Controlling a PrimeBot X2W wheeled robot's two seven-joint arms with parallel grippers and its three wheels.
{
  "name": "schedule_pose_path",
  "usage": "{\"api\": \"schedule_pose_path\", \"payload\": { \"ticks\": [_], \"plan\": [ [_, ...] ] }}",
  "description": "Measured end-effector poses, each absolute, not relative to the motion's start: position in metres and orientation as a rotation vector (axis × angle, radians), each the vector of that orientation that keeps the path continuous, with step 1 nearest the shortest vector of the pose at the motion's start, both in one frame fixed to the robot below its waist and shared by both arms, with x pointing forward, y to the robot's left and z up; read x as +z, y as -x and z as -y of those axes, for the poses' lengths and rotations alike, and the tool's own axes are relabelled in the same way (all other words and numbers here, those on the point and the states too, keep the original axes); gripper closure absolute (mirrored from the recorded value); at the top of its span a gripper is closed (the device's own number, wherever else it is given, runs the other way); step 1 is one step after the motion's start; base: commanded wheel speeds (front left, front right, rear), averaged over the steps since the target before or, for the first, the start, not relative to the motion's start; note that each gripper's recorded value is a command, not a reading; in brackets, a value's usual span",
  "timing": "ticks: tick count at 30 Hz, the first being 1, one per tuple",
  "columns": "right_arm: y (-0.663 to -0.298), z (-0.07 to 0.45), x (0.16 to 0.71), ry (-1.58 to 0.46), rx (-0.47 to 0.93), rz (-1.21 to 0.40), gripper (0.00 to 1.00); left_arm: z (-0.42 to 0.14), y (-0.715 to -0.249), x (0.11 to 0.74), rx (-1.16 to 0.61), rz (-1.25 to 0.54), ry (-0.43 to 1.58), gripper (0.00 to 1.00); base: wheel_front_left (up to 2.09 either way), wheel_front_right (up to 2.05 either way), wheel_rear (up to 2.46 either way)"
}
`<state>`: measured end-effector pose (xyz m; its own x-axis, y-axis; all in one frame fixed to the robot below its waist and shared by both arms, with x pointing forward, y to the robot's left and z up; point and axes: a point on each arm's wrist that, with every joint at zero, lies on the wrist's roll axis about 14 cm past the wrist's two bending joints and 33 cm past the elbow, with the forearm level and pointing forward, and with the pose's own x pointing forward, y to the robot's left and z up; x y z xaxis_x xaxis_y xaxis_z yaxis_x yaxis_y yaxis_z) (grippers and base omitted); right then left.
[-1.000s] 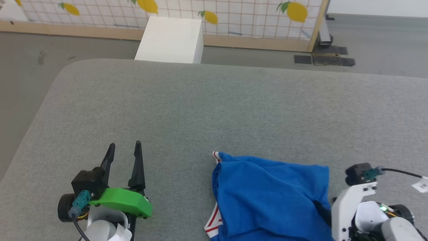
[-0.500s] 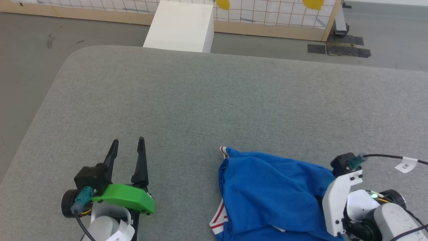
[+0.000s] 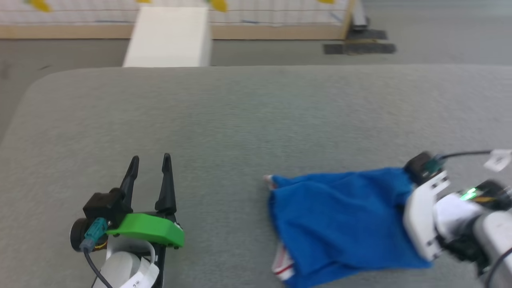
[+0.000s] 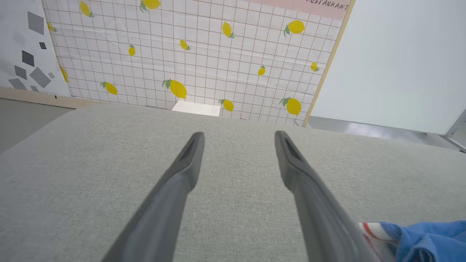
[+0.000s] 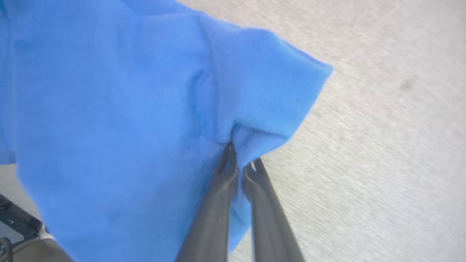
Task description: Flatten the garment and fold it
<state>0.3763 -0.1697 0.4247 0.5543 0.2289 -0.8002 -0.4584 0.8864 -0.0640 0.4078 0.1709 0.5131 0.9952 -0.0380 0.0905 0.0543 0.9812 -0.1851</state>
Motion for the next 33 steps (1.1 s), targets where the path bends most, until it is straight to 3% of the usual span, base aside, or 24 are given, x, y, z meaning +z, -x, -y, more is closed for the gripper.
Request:
{"api": "schedule_pose_path", "payload": {
  "ticks": [14, 23, 28, 29, 30, 31, 33],
  "plan": [
    [-0.378, 0.376, 0.466, 0.275, -0.153, -0.917, 1.0, -0.075, -0.484, 0.502, -0.347, 0.067, 0.175, 0.0, 0.0, 0.0, 0.0],
    [-0.373, 0.486, 0.468, 0.29, -0.51, -0.906, 1.0, -0.072, -0.516, 0.452, -0.381, -0.02, 0.141, 0.0, 0.0, 0.0, 0.0],
    [-0.379, 0.509, 0.451, 0.283, -0.617, -0.907, 1.0, -0.085, -0.525, 0.425, -0.355, -0.07, 0.12, 0.0, 0.0, 0.0, 0.0],
    [-0.382, 0.509, 0.447, 0.285, -0.624, -0.905, 0.78, -0.087, -0.526, 0.42, -0.35, -0.081, 0.116, 0.0, 0.0, 0.0, 0.0],
    [-0.384, 0.51, 0.441, 0.289, -0.629, -0.913, 0.07, -0.089, -0.527, 0.415, -0.348, -0.092, 0.113, 0.0, 0.0, 0.0, 0.0],
    [-0.386, 0.51, 0.436, 0.293, -0.634, -0.914, 0.0, -0.091, -0.527, 0.411, -0.345, -0.099, 0.112, 0.0, 0.0, 0.0, 0.0],
    [-0.389, 0.51, 0.428, 0.299, -0.64, -0.918, 0.0, -0.093, -0.528, 0.405, -0.342, -0.113, 0.109, 0.0, 0.0, 0.0, 0.0]
  ]
}}
